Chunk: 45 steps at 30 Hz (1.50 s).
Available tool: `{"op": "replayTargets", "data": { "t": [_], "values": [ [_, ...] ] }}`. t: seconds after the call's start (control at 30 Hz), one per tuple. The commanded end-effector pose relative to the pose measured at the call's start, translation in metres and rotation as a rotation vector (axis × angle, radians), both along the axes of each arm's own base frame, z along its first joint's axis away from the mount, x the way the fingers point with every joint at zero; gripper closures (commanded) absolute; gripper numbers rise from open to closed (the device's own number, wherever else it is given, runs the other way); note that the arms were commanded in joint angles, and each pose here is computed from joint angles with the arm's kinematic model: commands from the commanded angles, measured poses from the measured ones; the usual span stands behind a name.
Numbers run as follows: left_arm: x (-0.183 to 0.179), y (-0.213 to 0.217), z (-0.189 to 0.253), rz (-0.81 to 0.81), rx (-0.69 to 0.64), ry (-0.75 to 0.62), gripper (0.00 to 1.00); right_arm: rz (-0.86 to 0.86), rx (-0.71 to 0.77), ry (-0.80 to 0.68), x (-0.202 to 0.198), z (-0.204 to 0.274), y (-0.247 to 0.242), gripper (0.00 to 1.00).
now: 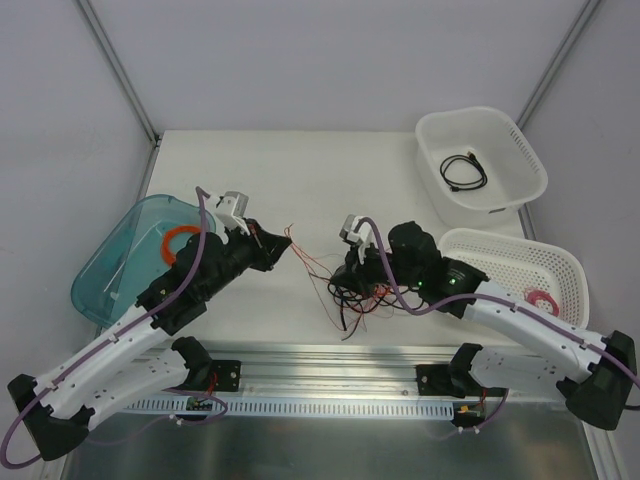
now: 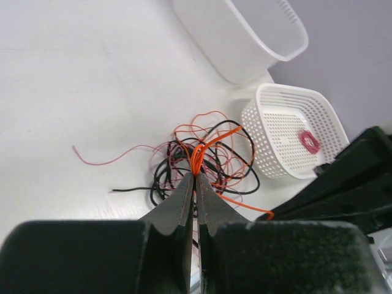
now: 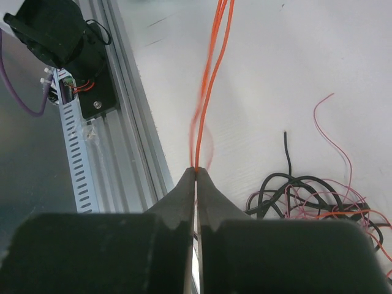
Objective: Untangle the cables
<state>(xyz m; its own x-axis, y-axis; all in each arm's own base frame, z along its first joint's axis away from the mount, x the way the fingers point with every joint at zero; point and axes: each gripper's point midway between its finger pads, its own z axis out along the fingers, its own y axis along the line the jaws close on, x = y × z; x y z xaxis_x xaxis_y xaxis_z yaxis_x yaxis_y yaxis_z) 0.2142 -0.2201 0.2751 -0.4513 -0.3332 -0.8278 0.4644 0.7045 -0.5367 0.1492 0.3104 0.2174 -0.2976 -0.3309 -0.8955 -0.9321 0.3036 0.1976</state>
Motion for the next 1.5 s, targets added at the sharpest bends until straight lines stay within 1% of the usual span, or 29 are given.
{"op": "replayTargets", "data": {
  "t": [0.0, 0.17, 0.27, 0.3, 0.33, 0.4, 0.47, 0.5, 0.53, 0.6, 0.67, 0.7, 0.77, 0.8, 0.83, 0.87, 0.93, 0.97, 1.0, 1.03, 1.07, 1.1, 1.17, 1.23, 1.27, 1.33, 1.37, 1.47],
  "values": [
    [0.017, 0.029, 0.008, 0.17, 0.017, -0.034, 1.0, -0.085, 0.001, -0.016, 0.004, 0.002, -0.017, 0.99],
    [0.02, 0.049, -0.004, 0.275, -0.005, -0.018, 1.0, -0.286, 0.055, -0.001, 0.021, 0.011, -0.037, 0.99],
    [0.018, 0.056, -0.004, 0.301, -0.025, -0.026, 1.0, -0.409, 0.079, 0.006, 0.032, 0.016, -0.05, 0.99],
    [0.018, 0.059, -0.002, 0.314, -0.033, -0.031, 1.0, -0.463, 0.101, 0.05, 0.034, 0.016, -0.053, 0.99],
    [0.017, 0.06, -0.003, 0.316, -0.035, -0.031, 1.0, -0.555, 0.099, 0.052, 0.044, 0.015, -0.064, 0.99],
    [0.017, 0.061, -0.004, 0.322, -0.039, -0.031, 1.0, -0.673, 0.129, 0.101, 0.052, 0.013, -0.074, 0.99],
    [0.017, 0.064, -0.006, 0.34, -0.045, -0.027, 1.0, -0.739, 0.165, 0.144, 0.053, 0.009, -0.08, 0.99],
    [0.017, 0.066, -0.004, 0.352, -0.066, -0.022, 1.0, -0.79, 0.194, 0.189, 0.055, 0.006, -0.082, 0.99],
    [0.019, 0.07, -0.003, 0.379, -0.077, -0.023, 1.0, -0.799, 0.215, 0.207, 0.055, 0.005, -0.081, 0.99],
    [0.019, 0.072, -0.001, 0.386, -0.079, -0.031, 1.0, -0.774, 0.205, 0.246, 0.052, -0.005, -0.073, 0.99],
    [0.019, 0.07, 0.006, 0.368, -0.07, -0.047, 1.0, -0.779, 0.113, 0.276, 0.052, -0.023, -0.07, 0.91],
    [0.02, 0.068, 0.007, 0.356, -0.035, -0.06, 1.0, -0.756, 0.103, 0.279, 0.052, -0.018, -0.065, 0.83],
    [0.02, 0.067, 0.023, 0.342, -0.033, -0.091, 1.0, -0.717, 0.043, 0.271, 0.049, -0.025, -0.061, 0.73],
    [0.021, 0.068, 0.028, 0.342, -0.017, -0.113, 1.0, -0.691, 0.042, 0.274, 0.047, -0.023, -0.058, 0.57],
    [0.022, 0.071, 0.036, 0.35, -0.011, -0.131, 1.0, -0.679, 0.039, 0.273, 0.046, -0.022, -0.057, 0.49],
    [0.023, 0.075, 0.054, 0.366, -0.015, -0.162, 1.0, -0.67, 0.031, 0.263, 0.045, -0.022, -0.058, 0.36],
    [0.024, 0.082, 0.072, 0.384, 0.027, -0.214, 1.0, -0.66, 0.01, 0.254, 0.042, -0.022, -0.061, 0.25],
    [0.022, 0.088, 0.099, 0.398, 0.006, -0.255, 1.0, -0.652, 0.0, 0.239, 0.041, -0.02, -0.064, 0.21],
    [0.025, 0.094, 0.105, 0.422, 0.055, -0.273, 1.0, -0.655, -0.012, 0.228, 0.041, -0.02, -0.067, 0.14],
    [0.025, 0.097, 0.115, 0.434, 0.066, -0.29, 1.0, -0.66, -0.024, 0.222, 0.038, -0.019, -0.073, 0.11],
    [0.023, 0.106, 0.141, 0.464, 0.048, -0.324, 1.0, -0.669, -0.035, 0.215, 0.037, -0.02, -0.078, 0.08],
    [0.027, 0.113, 0.142, 0.494, 0.103, -0.326, 1.0, -0.684, -0.047, 0.198, 0.038, -0.021, -0.084, 0.04],
    [0.029, 0.125, 0.17, 0.544, 0.108, -0.353, 1.0, -0.702, -0.059, 0.186, 0.034, -0.019, -0.095, 0.0],
    [0.03, 0.135, 0.185, 0.581, 0.134, -0.372, 1.0, -0.722, -0.073, 0.172, 0.033, -0.02, -0.105, 0.0],
    [0.031, 0.142, 0.202, 0.608, 0.126, -0.39, 1.0, -0.725, -0.062, 0.166, 0.031, -0.017, -0.108, 0.0],
    [0.032, 0.147, 0.217, 0.624, 0.139, -0.408, 1.0, -0.737, -0.069, 0.163, 0.029, -0.018, -0.114, 0.0],
    [0.033, 0.151, 0.233, 0.64, 0.126, -0.427, 1.0, -0.736, -0.065, 0.16, 0.028, -0.017, -0.116, 0.0],
    [0.035, 0.168, 0.262, 0.715, 0.154, -0.465, 1.0, -0.74, -0.078, 0.164, 0.025, -0.02, -0.12, 0.0]
  ]
}}
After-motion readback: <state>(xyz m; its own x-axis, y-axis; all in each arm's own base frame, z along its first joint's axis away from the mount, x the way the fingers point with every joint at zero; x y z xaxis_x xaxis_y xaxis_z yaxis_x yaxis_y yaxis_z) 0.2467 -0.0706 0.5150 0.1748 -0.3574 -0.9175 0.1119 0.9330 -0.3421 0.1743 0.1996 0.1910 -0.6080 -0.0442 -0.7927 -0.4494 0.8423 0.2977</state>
